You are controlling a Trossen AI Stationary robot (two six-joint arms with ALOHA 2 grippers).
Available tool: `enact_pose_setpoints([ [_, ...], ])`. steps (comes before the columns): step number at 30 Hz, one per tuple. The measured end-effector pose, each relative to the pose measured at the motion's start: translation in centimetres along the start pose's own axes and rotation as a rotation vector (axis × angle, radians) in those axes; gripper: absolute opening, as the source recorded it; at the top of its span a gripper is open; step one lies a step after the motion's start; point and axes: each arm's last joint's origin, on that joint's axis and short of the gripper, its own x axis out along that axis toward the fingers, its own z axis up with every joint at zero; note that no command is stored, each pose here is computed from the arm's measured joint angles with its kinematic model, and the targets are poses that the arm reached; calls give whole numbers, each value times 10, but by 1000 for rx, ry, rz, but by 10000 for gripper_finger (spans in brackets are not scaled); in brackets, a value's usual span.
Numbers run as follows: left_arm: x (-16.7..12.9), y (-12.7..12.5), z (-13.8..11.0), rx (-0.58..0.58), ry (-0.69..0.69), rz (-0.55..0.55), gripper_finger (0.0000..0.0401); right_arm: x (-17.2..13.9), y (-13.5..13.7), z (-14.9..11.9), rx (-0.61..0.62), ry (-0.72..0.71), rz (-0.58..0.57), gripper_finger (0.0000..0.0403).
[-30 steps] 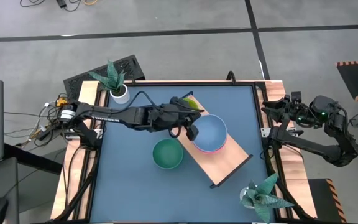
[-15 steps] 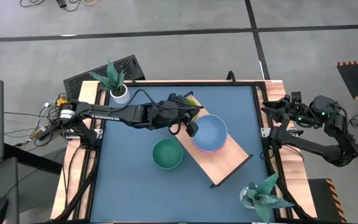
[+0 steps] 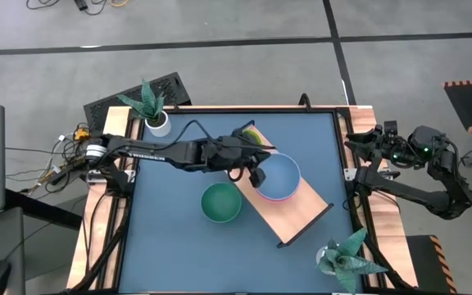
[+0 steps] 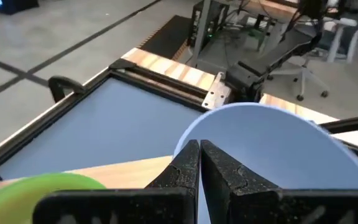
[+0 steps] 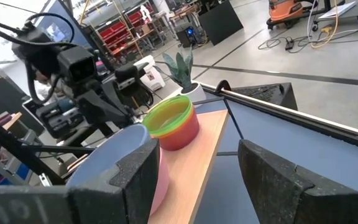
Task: Place and stack bowls onto a shelf
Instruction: Stack the light blue bowl on top of the orange bowl on the shelf, then stack the green bowl on top of the light blue bowl on the shelf
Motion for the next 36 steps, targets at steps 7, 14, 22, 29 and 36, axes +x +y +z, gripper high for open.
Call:
enact_pose_setpoints([
  [7, 0, -1, 3, -46, -35, -3, 0, 0, 0, 0, 1, -1, 1, 245],
  [14, -10, -14, 25, -46, -59, -112, 0, 0, 0, 0, 1, -1, 1, 245],
  [22, -40, -41, 33, 49, 123, -157, 17, 0, 0, 0, -2, -1, 1, 245],
  [29, -63, -62, 13, 27, 308, -120, 49, 0, 0, 0, -2, -1, 1, 245],
  [36, -98, -85, -30, 1, 573, 18, 60, 0, 0, 0, -2, -1, 1, 245],
])
